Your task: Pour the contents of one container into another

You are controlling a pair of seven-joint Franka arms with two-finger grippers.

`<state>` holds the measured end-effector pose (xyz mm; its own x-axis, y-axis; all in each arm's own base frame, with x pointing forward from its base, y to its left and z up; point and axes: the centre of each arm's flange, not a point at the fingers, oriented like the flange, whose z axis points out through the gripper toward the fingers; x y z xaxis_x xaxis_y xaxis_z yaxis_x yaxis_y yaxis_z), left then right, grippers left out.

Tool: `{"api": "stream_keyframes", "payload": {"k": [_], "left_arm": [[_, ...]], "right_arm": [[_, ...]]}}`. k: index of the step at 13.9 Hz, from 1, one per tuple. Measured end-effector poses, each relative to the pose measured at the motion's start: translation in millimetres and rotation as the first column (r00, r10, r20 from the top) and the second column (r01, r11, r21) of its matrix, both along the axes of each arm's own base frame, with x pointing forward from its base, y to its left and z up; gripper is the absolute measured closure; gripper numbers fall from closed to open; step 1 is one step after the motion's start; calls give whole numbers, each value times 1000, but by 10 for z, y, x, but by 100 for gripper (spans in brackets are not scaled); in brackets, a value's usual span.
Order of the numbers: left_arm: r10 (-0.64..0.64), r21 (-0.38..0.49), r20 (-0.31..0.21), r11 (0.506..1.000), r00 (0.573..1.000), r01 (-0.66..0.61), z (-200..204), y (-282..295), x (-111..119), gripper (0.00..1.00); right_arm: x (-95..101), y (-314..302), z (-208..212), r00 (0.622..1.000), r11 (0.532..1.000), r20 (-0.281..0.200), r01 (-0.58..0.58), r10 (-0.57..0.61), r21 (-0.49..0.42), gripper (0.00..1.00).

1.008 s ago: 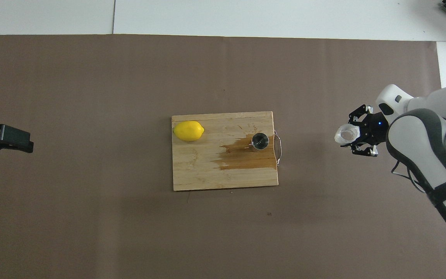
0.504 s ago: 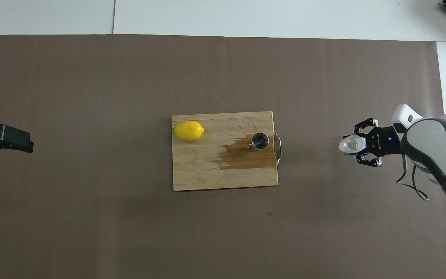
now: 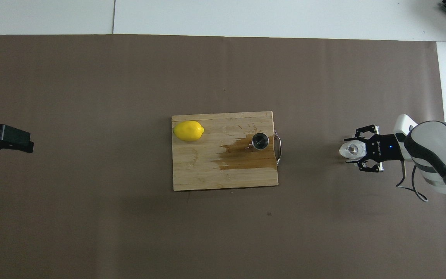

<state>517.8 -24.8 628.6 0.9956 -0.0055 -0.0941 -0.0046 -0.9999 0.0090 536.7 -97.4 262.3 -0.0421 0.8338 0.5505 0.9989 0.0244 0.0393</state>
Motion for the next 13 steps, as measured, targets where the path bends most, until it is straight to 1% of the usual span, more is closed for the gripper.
{"api": "stream_keyframes", "payload": {"k": [1,2,5,8,9,10,12,13], "left_arm": [[0,0,0,1000,1000,0,0,0,0,0],[0,0,0,1000,1000,0,0,0,0,0],[0,0,0,1000,1000,0,0,0,0,0],[0,0,0,1000,1000,0,0,0,0,0],[0,0,0,1000,1000,0,0,0,0,0],[0,0,0,1000,1000,0,0,0,0,0],[0,0,0,1000,1000,0,0,0,0,0],[0,0,0,1000,1000,0,0,0,0,0]], "right_arm": [[1,-3,6,1000,1000,2,1,-1,0,8],[4,-5,20,1000,1000,4,2,-2,0,0],[28,-7,155,1000,1000,20,19,-19,-1,0],[62,47,532,996,996,25,86,-86,-8,0],[69,83,685,995,995,20,97,-96,-25,0],[96,134,879,994,992,20,109,-108,-63,0],[185,300,1332,987,978,33,158,-155,-133,0],[227,410,1558,981,969,44,196,-191,-148,0]]}}
